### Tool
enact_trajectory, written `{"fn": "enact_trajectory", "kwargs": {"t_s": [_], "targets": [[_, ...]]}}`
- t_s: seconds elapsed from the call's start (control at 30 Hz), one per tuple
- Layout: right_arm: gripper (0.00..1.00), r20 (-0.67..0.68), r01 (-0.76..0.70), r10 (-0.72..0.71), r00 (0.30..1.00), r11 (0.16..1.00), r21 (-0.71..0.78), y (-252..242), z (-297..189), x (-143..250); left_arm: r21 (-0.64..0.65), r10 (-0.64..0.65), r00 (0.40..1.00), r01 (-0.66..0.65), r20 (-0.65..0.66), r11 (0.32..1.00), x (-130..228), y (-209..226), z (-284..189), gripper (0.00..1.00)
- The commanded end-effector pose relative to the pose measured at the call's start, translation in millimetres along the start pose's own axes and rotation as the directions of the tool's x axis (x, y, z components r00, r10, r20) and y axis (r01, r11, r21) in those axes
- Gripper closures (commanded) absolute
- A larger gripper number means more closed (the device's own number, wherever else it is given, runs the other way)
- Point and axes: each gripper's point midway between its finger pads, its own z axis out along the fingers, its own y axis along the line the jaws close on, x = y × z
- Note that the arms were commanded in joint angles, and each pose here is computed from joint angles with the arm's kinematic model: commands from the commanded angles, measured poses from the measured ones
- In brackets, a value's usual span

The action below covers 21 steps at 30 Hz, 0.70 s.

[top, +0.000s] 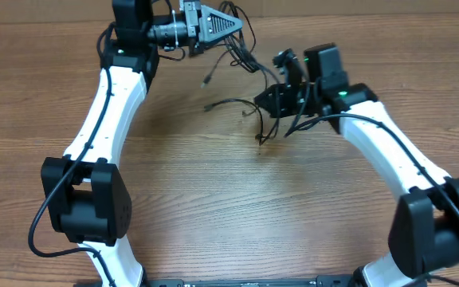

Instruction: Untangle cables

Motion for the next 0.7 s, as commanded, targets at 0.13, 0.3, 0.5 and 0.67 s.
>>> {"fn": "enact_trajectory", "kwargs": {"t_s": [0.13, 0.3, 0.5, 0.67], "targets": [[0.96, 0.155, 0.063, -0.045, 0.987, 0.991, -0.114, 59, -77, -30, 0.072, 0.394, 0.918, -0.39, -0.042, 0.918, 6, -20, -16, 0.96], [0.96, 0.226, 0.105, -0.074, 0.971, 0.986, -0.127, 86, -111, -35, 0.126, 0.516, 0.854, -0.506, -0.063, 0.853, 15, -23, -21, 0.96], [0.96, 0.278, 0.071, -0.042, 0.96, 0.993, -0.096, 90, -150, -32, 0.103, 0.504, 0.861, -0.497, -0.062, 0.862, 15, -11, -29, 0.96], [0.96, 0.289, -0.087, 0.068, 0.955, 0.995, 0.053, 42, -171, -24, 0.097, 0.494, 0.866, -0.487, -0.07, 0.868, 19, -5, -30, 0.96]]}}
